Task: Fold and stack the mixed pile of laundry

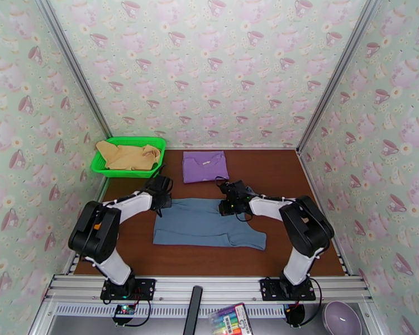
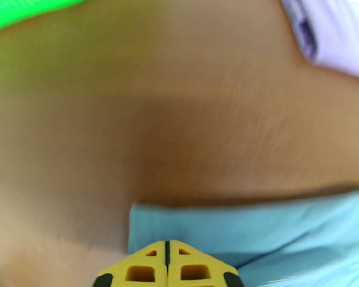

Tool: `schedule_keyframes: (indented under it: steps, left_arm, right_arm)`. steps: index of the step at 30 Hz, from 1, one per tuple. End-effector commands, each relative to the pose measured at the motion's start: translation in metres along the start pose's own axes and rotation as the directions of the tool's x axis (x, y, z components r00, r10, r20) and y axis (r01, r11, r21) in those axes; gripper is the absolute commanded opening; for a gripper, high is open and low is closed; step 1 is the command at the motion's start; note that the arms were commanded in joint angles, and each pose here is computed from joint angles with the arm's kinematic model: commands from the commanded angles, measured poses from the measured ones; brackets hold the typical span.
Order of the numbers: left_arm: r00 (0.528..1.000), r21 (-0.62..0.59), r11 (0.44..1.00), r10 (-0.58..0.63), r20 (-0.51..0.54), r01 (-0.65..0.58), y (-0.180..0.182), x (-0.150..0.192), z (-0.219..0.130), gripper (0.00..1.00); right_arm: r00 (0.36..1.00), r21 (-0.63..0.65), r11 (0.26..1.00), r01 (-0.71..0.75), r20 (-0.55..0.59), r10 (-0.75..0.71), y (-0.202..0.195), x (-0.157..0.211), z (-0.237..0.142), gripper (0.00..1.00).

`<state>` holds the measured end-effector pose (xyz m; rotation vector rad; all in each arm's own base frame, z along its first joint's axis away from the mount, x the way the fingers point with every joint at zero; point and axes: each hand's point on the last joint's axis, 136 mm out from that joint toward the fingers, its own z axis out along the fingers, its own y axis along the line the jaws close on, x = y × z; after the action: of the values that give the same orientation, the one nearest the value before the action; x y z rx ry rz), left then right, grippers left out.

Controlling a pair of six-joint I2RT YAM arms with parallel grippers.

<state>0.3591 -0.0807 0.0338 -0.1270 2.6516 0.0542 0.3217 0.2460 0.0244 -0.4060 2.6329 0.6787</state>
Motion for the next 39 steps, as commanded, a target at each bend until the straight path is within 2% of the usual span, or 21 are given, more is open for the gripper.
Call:
schedule_keyframes:
  steps: [1, 7, 13, 14, 16, 19, 22, 26, 31, 35, 39]
  left_arm:
    - [1.000, 0.041, 0.999, -0.019, -0.010, 0.019, -0.004, 0.008, -0.013, 0.00]
    - [0.999, 0.004, 0.999, -0.033, -0.008, 0.033, -0.001, 0.027, -0.028, 0.00]
    - [0.999, 0.018, 1.000, -0.017, 0.038, 0.016, -0.005, 0.020, -0.040, 0.00]
    - [0.999, 0.030, 0.999, -0.011, 0.049, 0.009, -0.009, 0.017, -0.041, 0.02]
    - [0.997, 0.055, 0.998, 0.013, 0.074, -0.017, -0.018, 0.010, -0.043, 0.15]
    - [0.996, 0.068, 0.997, 0.043, 0.072, -0.048, -0.026, 0.005, -0.038, 0.22]
    - [0.997, 0.047, 0.996, 0.074, 0.017, -0.074, -0.028, 0.011, -0.022, 0.21]
    - [0.993, 0.035, 0.995, 0.100, -0.054, -0.099, -0.034, 0.029, -0.013, 0.13]
    - [0.981, -0.132, 0.980, 0.126, -0.151, -0.146, -0.010, 0.061, -0.032, 0.11]
    - [0.986, -0.232, 0.963, 0.110, -0.125, -0.137, 0.008, 0.059, -0.051, 0.13]
    - [0.989, -0.276, 0.953, 0.095, -0.110, -0.122, 0.014, 0.046, -0.053, 0.16]
  right_arm:
    - [1.000, -0.003, 1.000, -0.025, -0.008, 0.025, 0.000, 0.016, -0.007, 0.00]
    - [0.999, 0.010, 0.999, -0.033, 0.001, 0.033, -0.005, 0.026, -0.012, 0.00]
    - [0.999, 0.022, 0.999, -0.032, 0.001, 0.032, -0.008, 0.031, -0.013, 0.00]
    - [1.000, 0.026, 0.999, -0.029, 0.004, 0.029, -0.009, 0.031, -0.014, 0.00]
    - [1.000, 0.040, 0.999, -0.026, 0.002, 0.025, -0.011, 0.033, -0.016, 0.00]
    - [1.000, 0.071, 0.997, -0.021, -0.001, 0.021, -0.015, 0.036, -0.021, 0.00]
    - [1.000, 0.107, 0.994, -0.015, -0.004, 0.016, -0.020, 0.036, -0.026, 0.06]
    - [1.000, 0.169, 0.985, -0.015, -0.001, 0.015, -0.028, 0.031, -0.034, 0.16]
    - [0.999, 0.255, 0.967, -0.027, 0.026, 0.021, -0.043, 0.016, -0.055, 0.28]
    - [0.997, 0.331, 0.941, -0.067, 0.059, 0.050, -0.060, 0.007, -0.078, 0.36]
    - [0.990, 0.361, 0.922, -0.140, 0.078, 0.120, -0.074, 0.008, -0.093, 0.37]
